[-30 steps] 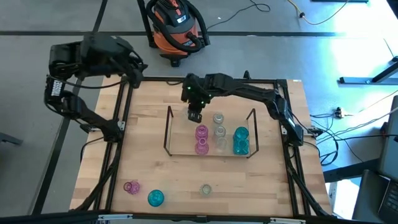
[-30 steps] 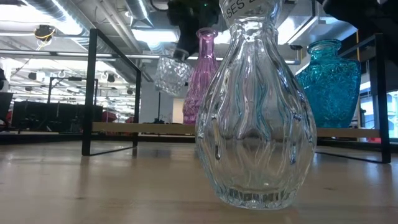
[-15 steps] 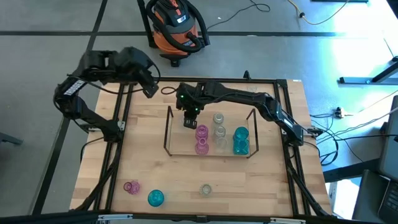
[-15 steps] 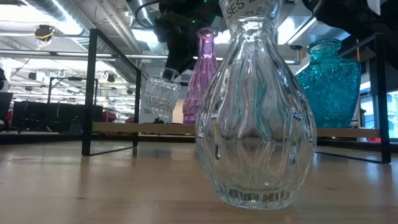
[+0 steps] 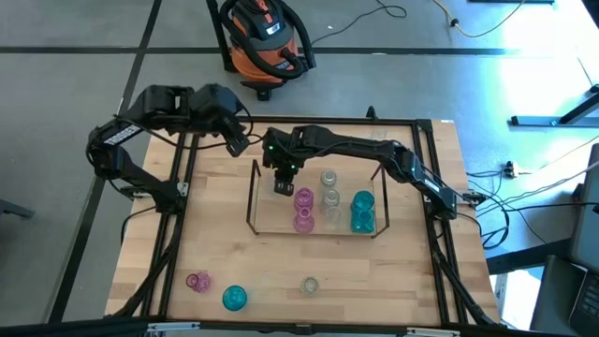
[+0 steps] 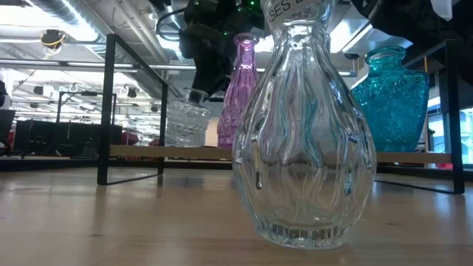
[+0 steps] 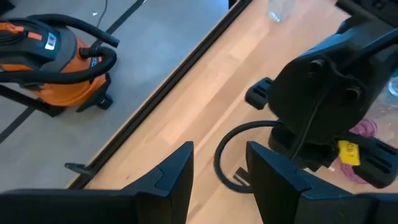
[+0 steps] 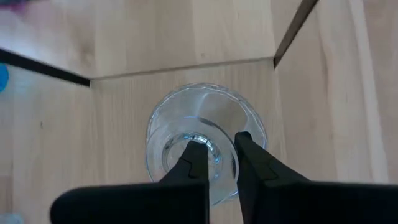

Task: Sort vases onto shelf
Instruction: Put the transparent vase

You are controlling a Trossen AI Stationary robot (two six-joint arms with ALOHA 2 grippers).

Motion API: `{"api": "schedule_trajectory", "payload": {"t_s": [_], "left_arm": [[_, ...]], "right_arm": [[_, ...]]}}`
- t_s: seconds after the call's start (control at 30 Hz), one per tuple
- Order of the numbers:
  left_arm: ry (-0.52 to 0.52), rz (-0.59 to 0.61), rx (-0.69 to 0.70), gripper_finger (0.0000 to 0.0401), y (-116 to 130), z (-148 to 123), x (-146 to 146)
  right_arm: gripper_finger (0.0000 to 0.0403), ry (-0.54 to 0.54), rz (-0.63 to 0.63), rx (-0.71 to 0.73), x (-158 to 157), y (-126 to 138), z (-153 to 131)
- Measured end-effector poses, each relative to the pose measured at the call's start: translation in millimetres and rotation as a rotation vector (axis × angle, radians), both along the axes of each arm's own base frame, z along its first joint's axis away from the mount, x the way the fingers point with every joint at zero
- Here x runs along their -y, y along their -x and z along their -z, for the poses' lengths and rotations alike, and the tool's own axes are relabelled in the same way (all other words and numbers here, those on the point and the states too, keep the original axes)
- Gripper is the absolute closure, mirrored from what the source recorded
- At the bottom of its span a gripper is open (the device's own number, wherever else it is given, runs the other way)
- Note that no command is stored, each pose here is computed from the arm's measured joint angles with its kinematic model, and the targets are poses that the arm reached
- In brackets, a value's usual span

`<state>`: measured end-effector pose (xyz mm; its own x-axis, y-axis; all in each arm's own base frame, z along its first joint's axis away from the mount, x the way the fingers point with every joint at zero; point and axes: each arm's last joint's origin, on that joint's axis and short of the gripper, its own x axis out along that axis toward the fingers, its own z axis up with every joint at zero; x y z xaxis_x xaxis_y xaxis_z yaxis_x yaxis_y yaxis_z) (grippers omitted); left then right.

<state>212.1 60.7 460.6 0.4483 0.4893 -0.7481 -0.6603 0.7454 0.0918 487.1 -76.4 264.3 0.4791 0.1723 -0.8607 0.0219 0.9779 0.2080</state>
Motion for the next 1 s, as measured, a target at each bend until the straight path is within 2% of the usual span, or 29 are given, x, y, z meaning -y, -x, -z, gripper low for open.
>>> {"api": "schedule_trajectory", "payload": {"t_s": [0.17, 0.37, 1.0], "left_arm": [[-0.002, -0.002, 0.003, 0.0261, 1, -1, 0], [-0.002, -0.001, 0.003, 0.0261, 1, -1, 0], [-0.001, -0.001, 0.003, 0.0261, 1, -1, 0]], "right_arm": [[0.0332, 0.054, 0.035, 0.002, 3, -1, 0], [0.0283, 0.048, 0.046, -0.006, 6, 0, 1], [0.0283, 0.045, 0.125, 0.015, 16, 2, -5]]}}
